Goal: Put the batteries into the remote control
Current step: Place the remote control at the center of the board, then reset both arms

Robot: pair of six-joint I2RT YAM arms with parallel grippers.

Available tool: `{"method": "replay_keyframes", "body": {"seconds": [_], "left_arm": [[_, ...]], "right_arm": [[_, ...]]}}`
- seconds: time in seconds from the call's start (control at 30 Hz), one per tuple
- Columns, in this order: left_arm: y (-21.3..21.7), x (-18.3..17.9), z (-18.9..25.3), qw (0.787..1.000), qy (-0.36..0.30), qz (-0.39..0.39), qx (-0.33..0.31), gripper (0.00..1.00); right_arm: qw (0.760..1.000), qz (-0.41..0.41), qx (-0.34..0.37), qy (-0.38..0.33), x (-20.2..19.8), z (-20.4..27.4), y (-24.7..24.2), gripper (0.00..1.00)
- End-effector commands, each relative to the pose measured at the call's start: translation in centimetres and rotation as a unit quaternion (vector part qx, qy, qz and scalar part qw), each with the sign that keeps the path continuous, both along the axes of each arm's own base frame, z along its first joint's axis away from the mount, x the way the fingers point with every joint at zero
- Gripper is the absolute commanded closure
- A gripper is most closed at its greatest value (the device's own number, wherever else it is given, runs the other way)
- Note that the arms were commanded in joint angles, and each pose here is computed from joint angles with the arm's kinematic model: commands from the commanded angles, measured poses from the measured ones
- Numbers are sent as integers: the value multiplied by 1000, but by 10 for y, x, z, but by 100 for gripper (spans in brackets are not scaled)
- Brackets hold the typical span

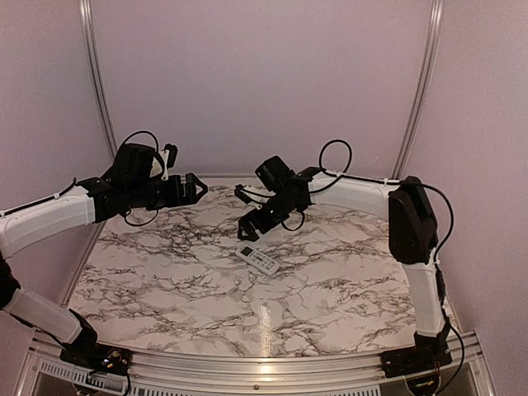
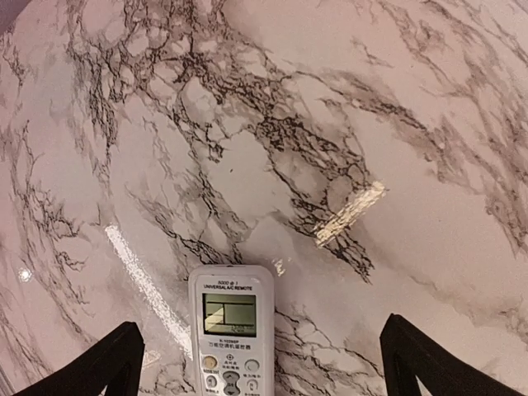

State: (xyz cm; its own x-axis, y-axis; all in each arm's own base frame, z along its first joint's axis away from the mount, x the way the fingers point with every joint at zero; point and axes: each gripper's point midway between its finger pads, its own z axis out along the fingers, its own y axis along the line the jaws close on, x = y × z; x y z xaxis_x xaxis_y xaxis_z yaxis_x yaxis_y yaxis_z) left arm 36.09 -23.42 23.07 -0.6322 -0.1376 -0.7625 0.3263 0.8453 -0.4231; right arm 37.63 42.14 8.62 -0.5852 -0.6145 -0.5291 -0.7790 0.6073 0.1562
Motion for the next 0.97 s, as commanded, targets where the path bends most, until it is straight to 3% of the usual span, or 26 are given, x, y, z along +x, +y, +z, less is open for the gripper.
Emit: {"method": "replay_keyframes", "body": {"seconds": [0.0, 0.23, 0.47, 0.67, 0.93], "left_arm": [[8, 21, 33, 999, -32, 24, 20, 1], [36, 52, 49, 993, -26, 89, 76, 1], [86, 49, -2, 986, 14, 148, 78, 1], [100, 32, -48, 983, 42, 164, 68, 1], [106, 28, -41, 984, 12, 170, 48, 1]], "right_arm": [[987, -51, 135, -76, 41, 106, -22, 1], [962, -132, 210, -117, 57, 141, -115, 1], [928, -215, 271, -141, 53, 142, -213, 1], [929, -223, 267, -123, 36, 113, -224, 1], [924, -230, 285, -113, 34, 107, -223, 1]]}}
